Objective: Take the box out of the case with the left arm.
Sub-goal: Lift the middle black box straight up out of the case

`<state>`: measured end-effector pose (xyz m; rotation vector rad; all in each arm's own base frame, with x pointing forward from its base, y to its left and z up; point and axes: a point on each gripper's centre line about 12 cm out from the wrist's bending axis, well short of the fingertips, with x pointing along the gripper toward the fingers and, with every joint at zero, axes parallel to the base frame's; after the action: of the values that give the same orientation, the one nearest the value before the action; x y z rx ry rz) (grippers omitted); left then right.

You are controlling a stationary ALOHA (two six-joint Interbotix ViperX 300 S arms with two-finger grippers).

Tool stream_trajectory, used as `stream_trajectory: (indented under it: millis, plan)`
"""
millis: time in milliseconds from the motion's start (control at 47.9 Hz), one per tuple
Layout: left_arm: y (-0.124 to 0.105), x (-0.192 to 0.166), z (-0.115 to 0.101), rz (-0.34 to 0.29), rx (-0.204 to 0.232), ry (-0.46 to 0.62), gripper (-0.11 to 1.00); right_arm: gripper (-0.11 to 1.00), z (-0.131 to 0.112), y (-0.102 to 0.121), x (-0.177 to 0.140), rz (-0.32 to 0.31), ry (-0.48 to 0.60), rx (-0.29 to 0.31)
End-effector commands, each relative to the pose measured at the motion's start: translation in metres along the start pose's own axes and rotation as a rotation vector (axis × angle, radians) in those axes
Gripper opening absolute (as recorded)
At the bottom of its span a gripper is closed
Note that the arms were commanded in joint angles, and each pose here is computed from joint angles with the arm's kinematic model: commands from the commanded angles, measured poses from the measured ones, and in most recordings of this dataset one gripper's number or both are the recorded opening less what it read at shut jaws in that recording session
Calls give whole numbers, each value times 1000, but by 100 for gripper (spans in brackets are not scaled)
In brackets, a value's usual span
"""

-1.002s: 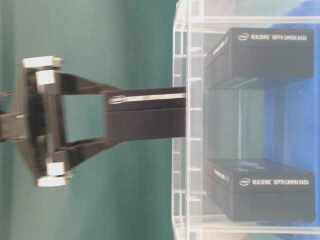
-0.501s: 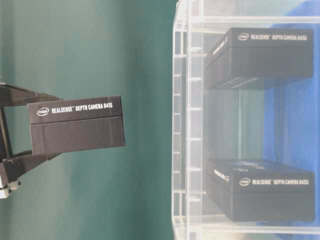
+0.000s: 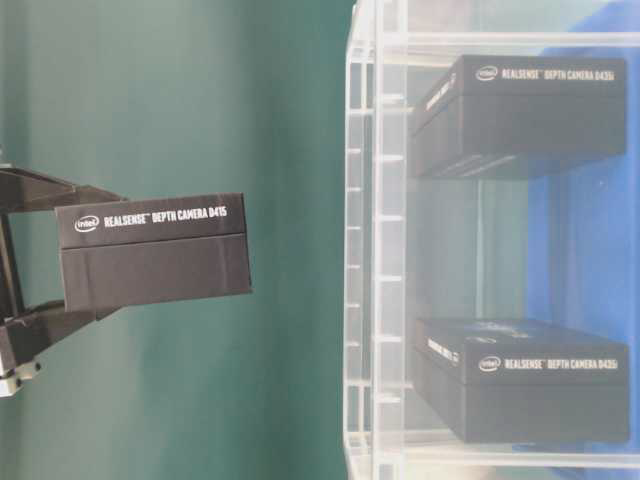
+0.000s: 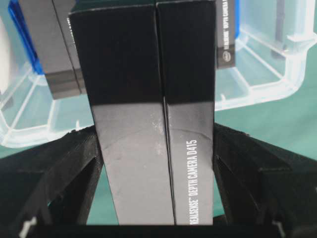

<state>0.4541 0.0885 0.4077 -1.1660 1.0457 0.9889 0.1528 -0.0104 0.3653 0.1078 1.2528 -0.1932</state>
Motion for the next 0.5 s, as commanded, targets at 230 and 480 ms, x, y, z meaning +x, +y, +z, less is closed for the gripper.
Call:
stream_trajectory:
  millis: [230, 480]
  plan:
    - [3, -19, -2, -45, 1, -17, 62, 0, 3, 0, -5, 1, -17, 4]
    - [3, -19, -2, -45, 1, -17, 62, 0, 3, 0, -5, 1, -17, 4]
